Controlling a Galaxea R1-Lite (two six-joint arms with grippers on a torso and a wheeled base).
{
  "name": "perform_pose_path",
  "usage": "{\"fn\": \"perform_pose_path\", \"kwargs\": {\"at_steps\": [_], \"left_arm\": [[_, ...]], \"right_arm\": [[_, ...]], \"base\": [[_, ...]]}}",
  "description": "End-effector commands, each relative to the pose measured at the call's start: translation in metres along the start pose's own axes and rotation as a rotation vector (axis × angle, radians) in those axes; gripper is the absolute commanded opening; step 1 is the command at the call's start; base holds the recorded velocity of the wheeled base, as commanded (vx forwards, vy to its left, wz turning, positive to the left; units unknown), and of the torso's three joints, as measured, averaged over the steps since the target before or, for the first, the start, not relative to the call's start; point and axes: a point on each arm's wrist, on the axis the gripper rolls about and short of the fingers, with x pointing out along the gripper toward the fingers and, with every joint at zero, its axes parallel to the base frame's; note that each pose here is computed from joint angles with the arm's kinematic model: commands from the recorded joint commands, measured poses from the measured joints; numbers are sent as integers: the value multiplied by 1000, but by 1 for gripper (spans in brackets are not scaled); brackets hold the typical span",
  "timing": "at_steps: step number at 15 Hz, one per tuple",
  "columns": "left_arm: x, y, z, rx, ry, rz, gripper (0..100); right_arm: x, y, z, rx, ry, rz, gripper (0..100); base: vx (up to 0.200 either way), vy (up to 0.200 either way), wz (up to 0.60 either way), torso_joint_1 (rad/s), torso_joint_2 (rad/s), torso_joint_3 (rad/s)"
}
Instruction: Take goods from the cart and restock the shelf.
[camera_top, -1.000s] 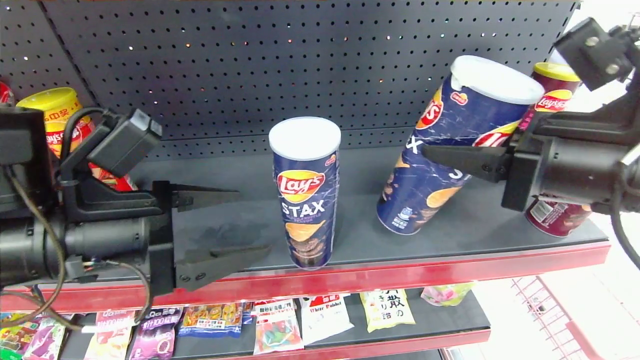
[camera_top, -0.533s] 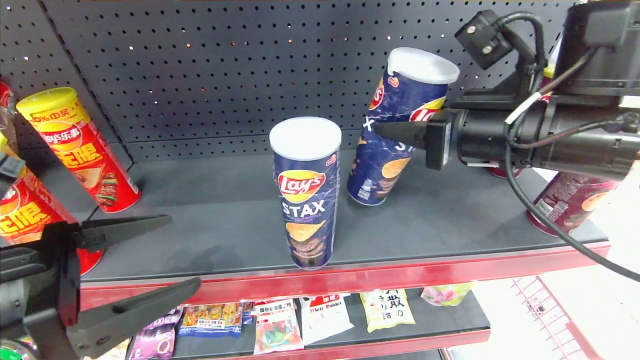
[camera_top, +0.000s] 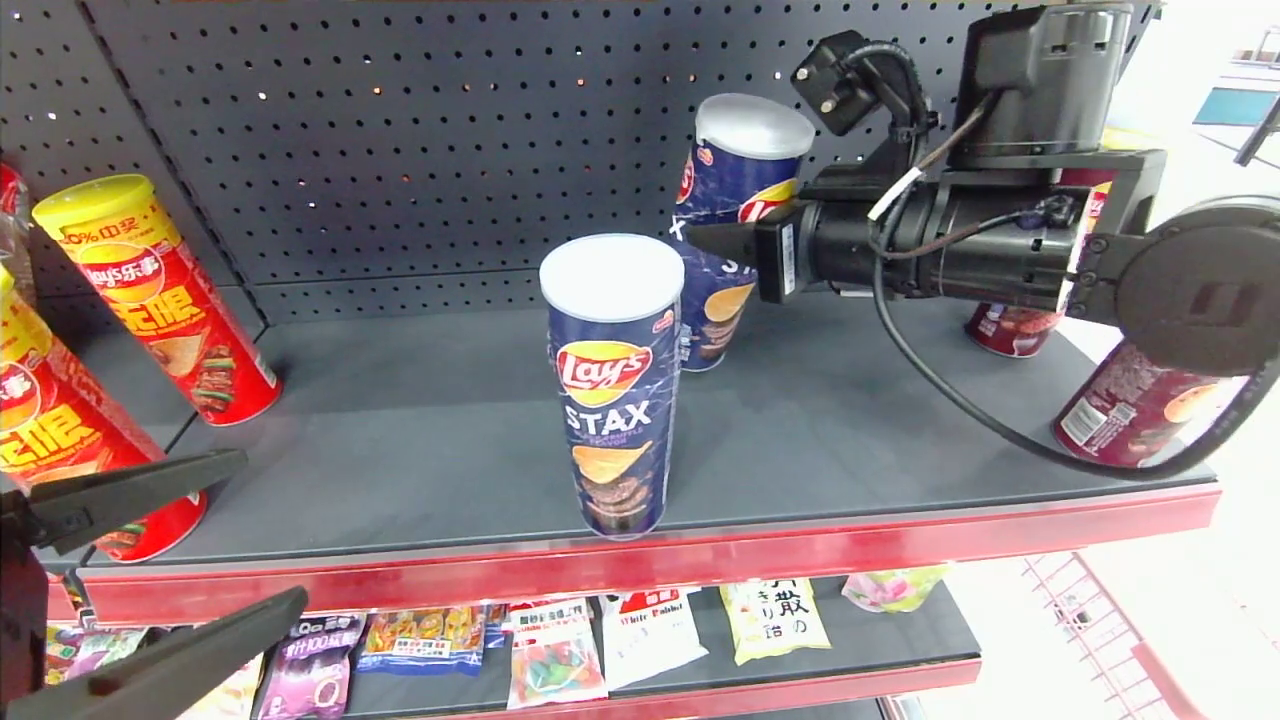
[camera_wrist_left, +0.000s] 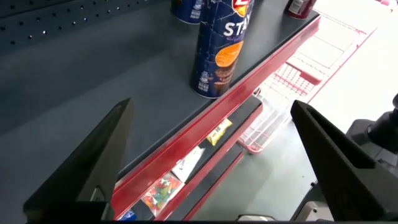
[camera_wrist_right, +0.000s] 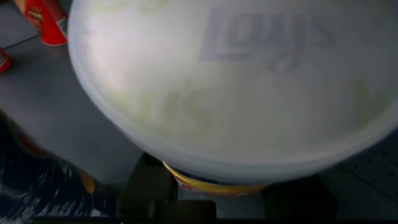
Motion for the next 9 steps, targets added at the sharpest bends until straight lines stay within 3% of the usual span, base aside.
{"fn": "perform_pose_path", "kwargs": {"at_steps": [1,6,7,9], "left_arm": [[-2,-1,0,3,-7,-1,100],[-2,0,-1,-2,-4,28,100],[-2,0,0,-20,-6,39,100],[-2,0,0,-21,-8,39,100]], "right_arm": [[17,-1,-6,3,11,-1,0],[24,2,-8,5,21,-18,0],[29,5,-12,8,34,-8,0],[32,5,-15,8,41,-8,0]], "base": [[0,0,0,0,0,0],[0,0,0,0,0,0],[0,0,0,0,0,0],[0,0,0,0,0,0]]}}
